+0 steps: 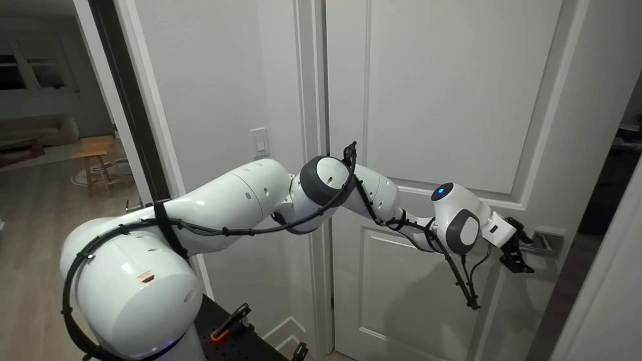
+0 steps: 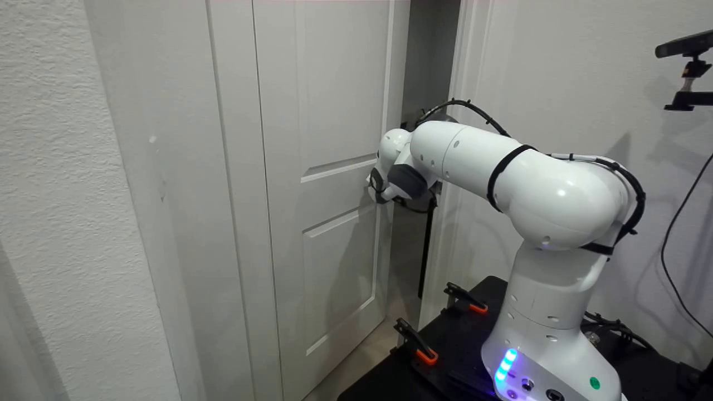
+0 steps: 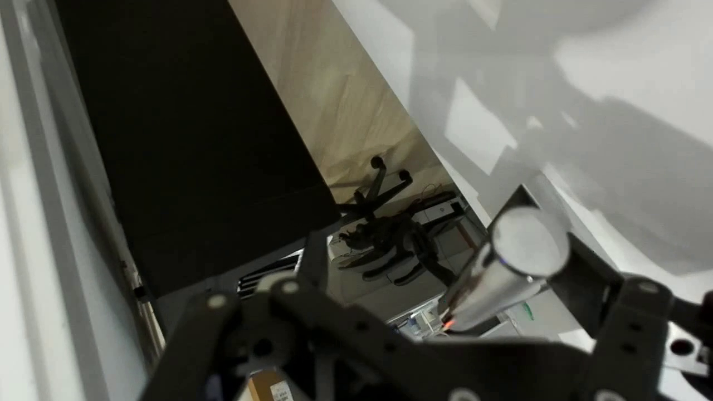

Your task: Open the door

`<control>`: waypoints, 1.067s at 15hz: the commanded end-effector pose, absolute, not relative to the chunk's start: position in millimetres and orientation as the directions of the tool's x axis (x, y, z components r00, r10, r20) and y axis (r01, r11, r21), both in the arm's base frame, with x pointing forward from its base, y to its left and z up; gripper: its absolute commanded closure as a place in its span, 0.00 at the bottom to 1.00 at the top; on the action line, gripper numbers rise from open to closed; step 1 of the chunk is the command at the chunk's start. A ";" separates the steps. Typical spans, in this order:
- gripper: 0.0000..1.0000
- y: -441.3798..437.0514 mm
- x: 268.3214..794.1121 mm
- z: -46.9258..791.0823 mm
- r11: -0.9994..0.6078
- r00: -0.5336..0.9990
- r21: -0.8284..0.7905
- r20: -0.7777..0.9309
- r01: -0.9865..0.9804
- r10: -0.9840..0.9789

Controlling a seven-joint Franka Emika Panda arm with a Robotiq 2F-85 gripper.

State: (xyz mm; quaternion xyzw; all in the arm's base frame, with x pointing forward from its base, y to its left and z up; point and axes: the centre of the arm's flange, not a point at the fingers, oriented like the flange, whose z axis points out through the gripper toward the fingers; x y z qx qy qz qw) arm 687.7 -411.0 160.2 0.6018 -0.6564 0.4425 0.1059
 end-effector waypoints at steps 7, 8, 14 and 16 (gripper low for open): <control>0.00 -410.6 703.6 231.8 -0.030 -0.316 -0.502 0.589 -0.864 -0.744; 0.00 -408.0 703.2 242.6 -0.013 -0.317 -0.489 0.585 -0.872 -0.746; 0.00 -382.2 693.4 309.1 0.056 -0.282 -0.393 0.548 -0.918 -0.788; 0.00 -367.3 687.5 337.6 0.073 -0.272 -0.362 0.536 -0.929 -0.799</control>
